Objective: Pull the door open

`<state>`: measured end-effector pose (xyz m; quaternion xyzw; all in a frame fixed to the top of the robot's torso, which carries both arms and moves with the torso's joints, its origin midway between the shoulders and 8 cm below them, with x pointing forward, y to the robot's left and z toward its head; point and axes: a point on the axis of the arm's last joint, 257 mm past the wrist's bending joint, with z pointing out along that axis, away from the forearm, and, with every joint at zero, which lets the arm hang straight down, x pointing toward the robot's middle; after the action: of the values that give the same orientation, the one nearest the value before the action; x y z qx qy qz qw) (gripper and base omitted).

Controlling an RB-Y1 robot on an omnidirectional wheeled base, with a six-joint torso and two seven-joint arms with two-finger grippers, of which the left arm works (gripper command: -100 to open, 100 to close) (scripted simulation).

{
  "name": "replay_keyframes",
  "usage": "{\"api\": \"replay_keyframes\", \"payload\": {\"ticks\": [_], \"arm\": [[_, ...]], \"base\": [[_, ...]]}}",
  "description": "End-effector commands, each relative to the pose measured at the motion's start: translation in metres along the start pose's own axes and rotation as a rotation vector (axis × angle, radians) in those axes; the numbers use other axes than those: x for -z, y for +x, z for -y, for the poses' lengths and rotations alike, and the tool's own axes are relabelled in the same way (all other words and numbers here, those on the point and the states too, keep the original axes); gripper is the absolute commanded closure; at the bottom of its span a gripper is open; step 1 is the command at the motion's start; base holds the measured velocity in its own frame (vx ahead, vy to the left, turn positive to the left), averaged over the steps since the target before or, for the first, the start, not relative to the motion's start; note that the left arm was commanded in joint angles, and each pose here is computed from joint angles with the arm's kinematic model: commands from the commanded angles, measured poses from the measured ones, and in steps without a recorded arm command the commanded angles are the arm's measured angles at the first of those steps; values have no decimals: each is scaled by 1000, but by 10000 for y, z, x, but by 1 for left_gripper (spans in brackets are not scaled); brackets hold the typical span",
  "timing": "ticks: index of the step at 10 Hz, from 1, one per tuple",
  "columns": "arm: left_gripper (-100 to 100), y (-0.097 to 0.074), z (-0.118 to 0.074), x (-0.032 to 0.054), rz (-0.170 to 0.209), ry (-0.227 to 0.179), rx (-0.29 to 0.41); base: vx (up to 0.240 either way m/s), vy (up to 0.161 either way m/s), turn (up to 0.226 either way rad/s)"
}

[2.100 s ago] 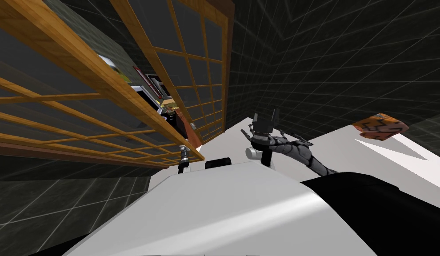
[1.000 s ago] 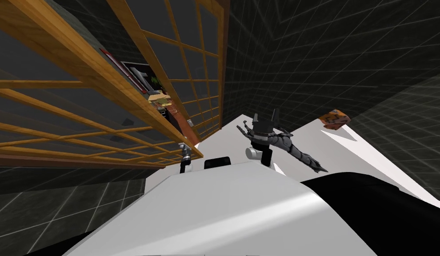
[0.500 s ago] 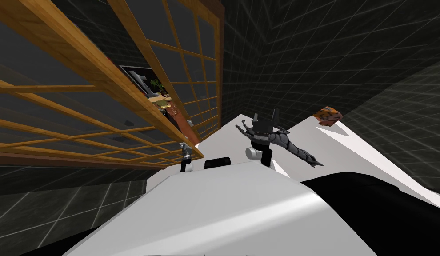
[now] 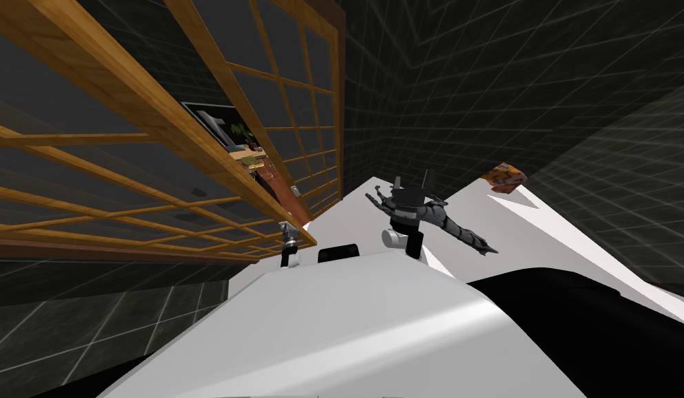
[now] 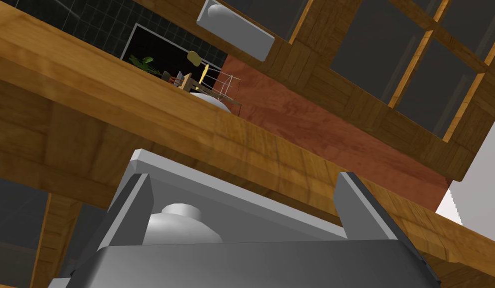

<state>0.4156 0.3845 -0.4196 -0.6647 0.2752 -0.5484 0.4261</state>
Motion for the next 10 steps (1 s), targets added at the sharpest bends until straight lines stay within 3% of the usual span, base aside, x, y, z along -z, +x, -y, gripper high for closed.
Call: {"api": "replay_keyframes", "payload": {"ticks": [1, 3, 5, 7, 10], "arm": [[-100, -73, 106, -24, 11, 20, 33], [-100, -34, 107, -58, 10, 26, 115], [-100, -34, 107, -58, 10, 26, 133], [-100, 5, 108, -91, 10, 32, 218], [-100, 25, 108, -108, 9, 35, 287]], "base": [[-57, 42, -56], [-66, 35, -80], [-38, 16, -14], [-53, 31, -73], [-53, 48, -19]]}}
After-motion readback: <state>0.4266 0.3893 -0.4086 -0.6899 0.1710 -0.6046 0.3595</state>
